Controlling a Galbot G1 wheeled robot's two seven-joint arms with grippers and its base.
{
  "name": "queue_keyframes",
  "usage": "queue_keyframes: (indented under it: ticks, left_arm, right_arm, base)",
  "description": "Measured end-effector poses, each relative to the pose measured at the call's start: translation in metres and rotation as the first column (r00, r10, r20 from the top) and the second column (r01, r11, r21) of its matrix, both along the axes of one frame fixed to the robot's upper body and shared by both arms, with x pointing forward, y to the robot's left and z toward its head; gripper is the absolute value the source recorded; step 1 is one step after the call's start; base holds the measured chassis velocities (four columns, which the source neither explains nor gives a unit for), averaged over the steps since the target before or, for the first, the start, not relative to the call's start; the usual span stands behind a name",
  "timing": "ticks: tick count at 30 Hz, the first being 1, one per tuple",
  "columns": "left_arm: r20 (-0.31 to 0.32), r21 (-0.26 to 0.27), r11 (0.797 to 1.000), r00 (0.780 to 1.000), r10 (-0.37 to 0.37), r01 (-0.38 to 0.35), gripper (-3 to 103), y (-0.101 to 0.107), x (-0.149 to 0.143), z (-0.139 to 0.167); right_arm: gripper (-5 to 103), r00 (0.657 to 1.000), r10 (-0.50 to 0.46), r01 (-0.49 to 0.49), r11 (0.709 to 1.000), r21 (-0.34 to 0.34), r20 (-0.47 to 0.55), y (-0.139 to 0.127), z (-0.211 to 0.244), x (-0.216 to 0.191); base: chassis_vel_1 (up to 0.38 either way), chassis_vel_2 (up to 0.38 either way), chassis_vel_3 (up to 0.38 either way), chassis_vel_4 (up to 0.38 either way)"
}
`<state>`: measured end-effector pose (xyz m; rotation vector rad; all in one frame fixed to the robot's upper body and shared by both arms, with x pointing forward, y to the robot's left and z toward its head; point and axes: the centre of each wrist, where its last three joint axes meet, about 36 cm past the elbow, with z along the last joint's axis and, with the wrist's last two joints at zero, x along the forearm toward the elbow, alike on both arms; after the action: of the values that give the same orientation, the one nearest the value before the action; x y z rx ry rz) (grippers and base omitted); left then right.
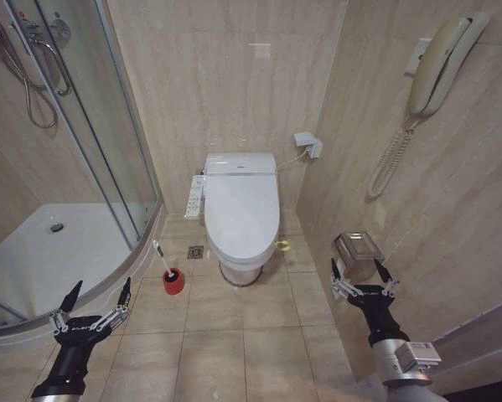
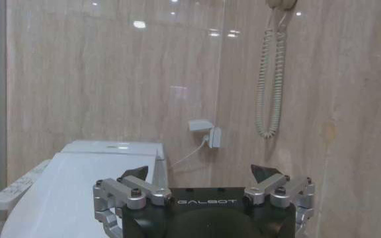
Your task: Open the toilet lid, clean the toilet bowl with a toilet brush, close the toilet lid, and flush.
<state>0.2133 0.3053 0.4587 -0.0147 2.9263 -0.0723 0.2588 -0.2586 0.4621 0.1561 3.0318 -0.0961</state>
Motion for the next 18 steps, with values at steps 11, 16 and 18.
queue_keyframes:
  ticks: [11, 16, 18]
  left_arm:
    - [0.0, 0.0, 1.0, 1.0, 0.0, 0.0, 100, 0.0, 0.0, 0.0]
    - [0.0, 0.0, 1.0, 1.0, 0.0, 0.0, 100, 0.0, 0.0, 0.0]
    - [0.0, 0.0, 1.0, 1.0, 0.0, 0.0, 100, 0.0, 0.0, 0.0]
  right_arm:
    - [100, 1.0, 0.0, 0.0, 1.0, 0.0, 0.0, 0.0, 0.0, 0.0]
    - [100, 1.0, 0.0, 0.0, 1.0, 0.0, 0.0, 0.0, 0.0, 0.0]
    - [100, 1.0, 0.0, 0.0, 1.0, 0.0, 0.0, 0.0, 0.0, 0.0]
  base:
    - [0.034, -0.03, -0.038, 0.031]
    - [0.0, 0.0, 0.0, 0.0]
    - [0.0, 0.0, 0.0, 0.0]
